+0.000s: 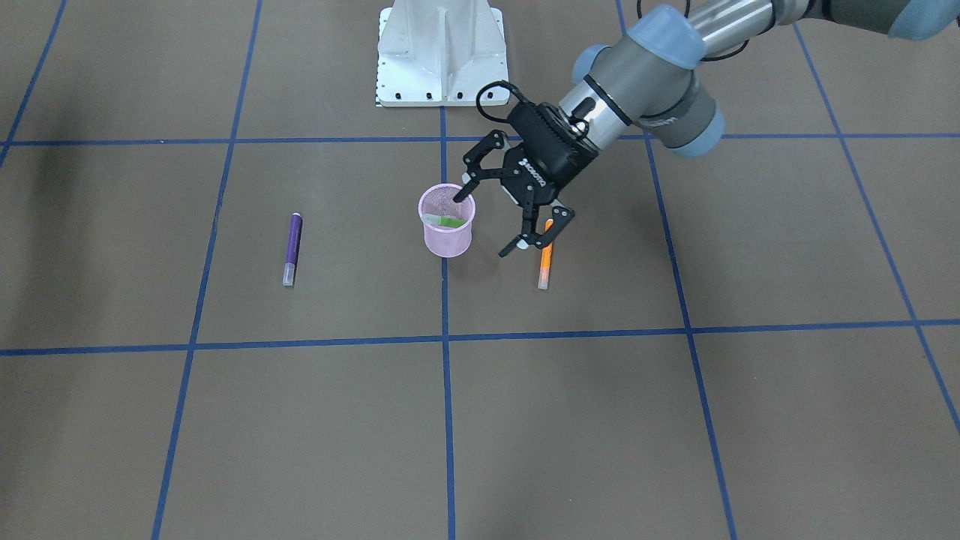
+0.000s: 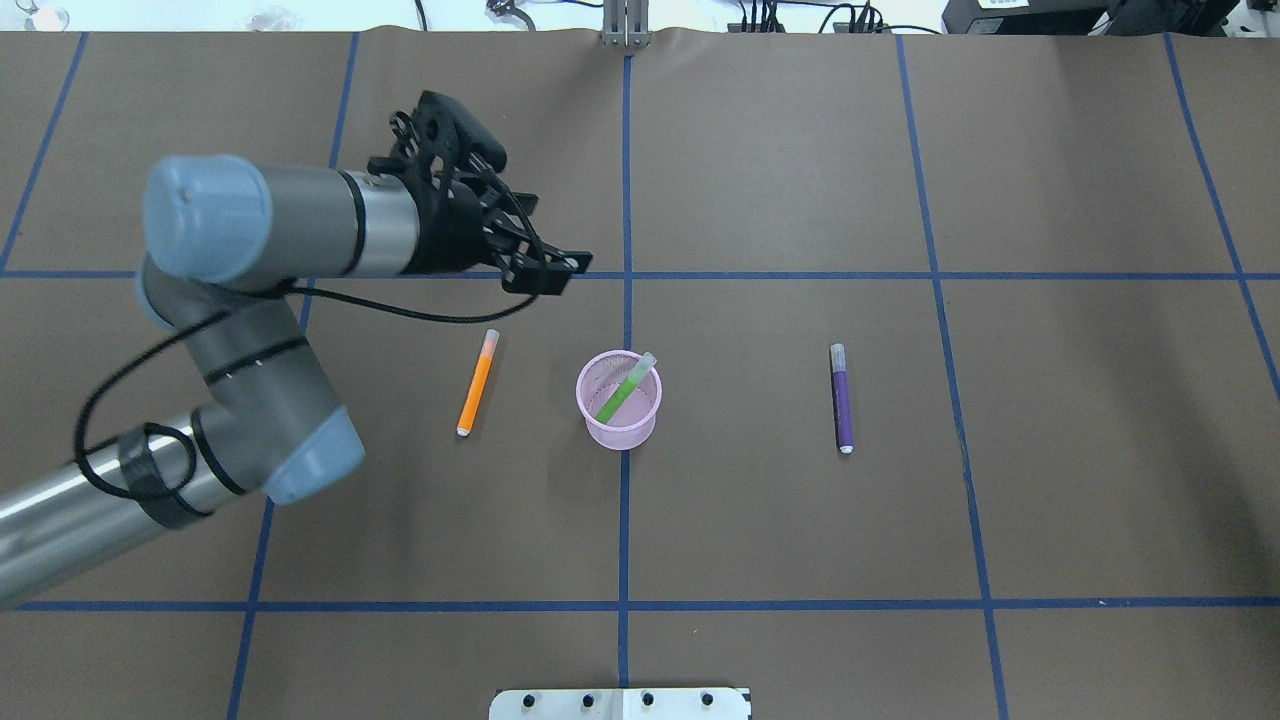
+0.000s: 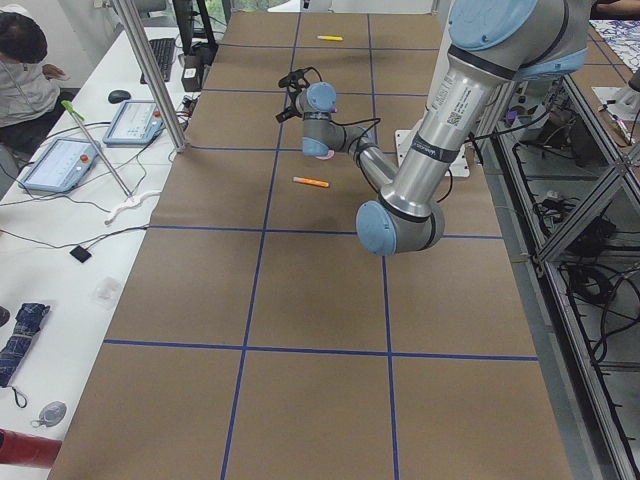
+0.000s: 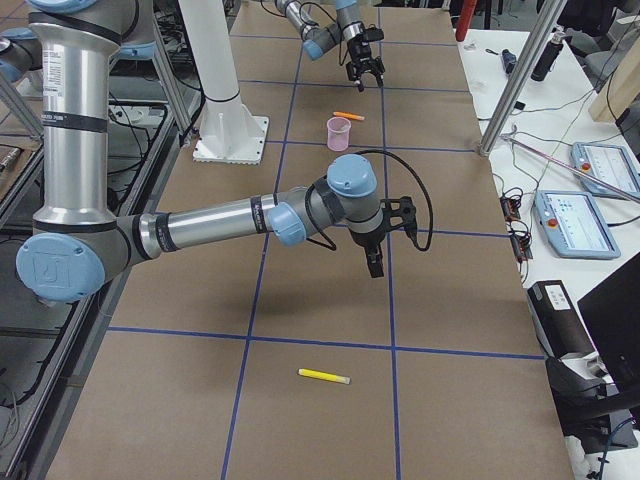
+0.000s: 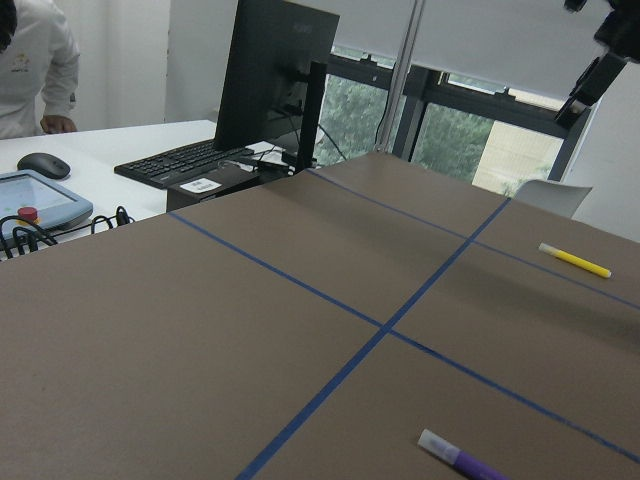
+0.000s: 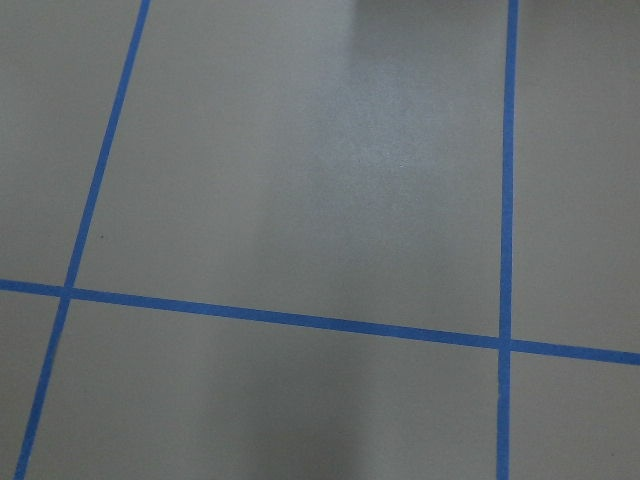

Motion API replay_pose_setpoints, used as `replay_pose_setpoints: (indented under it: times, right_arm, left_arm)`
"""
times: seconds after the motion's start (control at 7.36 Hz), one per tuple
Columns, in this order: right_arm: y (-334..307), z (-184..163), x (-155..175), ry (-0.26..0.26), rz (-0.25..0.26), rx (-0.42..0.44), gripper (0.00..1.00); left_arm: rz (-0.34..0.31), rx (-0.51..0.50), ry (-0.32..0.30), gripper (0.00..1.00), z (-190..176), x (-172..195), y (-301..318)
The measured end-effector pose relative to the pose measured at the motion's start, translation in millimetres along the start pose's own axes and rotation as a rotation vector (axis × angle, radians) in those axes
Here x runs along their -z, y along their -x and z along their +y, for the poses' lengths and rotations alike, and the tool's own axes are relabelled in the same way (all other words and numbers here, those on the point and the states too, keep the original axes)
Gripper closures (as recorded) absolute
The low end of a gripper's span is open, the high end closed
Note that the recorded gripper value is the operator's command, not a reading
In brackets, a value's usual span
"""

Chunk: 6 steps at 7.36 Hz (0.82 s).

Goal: Collect pens into pen holder
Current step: 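Withdraw the left gripper away from the cup while the right arm moves in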

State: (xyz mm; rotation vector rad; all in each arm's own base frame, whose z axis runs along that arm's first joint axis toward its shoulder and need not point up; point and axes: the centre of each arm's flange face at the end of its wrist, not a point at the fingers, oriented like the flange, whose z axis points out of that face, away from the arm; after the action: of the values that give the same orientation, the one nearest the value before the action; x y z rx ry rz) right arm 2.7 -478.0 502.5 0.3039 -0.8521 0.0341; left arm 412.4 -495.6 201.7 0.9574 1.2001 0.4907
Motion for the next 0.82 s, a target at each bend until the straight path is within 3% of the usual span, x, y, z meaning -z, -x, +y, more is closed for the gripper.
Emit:
replay_pose_setpoints:
  times: [0.14,0.27,0.54,0.82]
  right_arm:
    - [25,-4,-1,0.000,-0.022,-0.034,0.00]
    - [55,-6,-3,0.004,-0.044,-0.065,0.00]
    - [119,-2,-12,0.004,-0.055,-0.124,0.00]
    - [196,6,-47,-0.009,-0.027,-0.173,0.00]
  left_arm:
    - [-0.020,0.065,0.117,0.00,-5,36,53]
    - [-0.053,0.139,0.191,0.00,1,81,112]
    - [-0.150,0.176,0.269,0.00,25,155,204]
    - [-0.260,0.160,0.386,0.00,42,216,272]
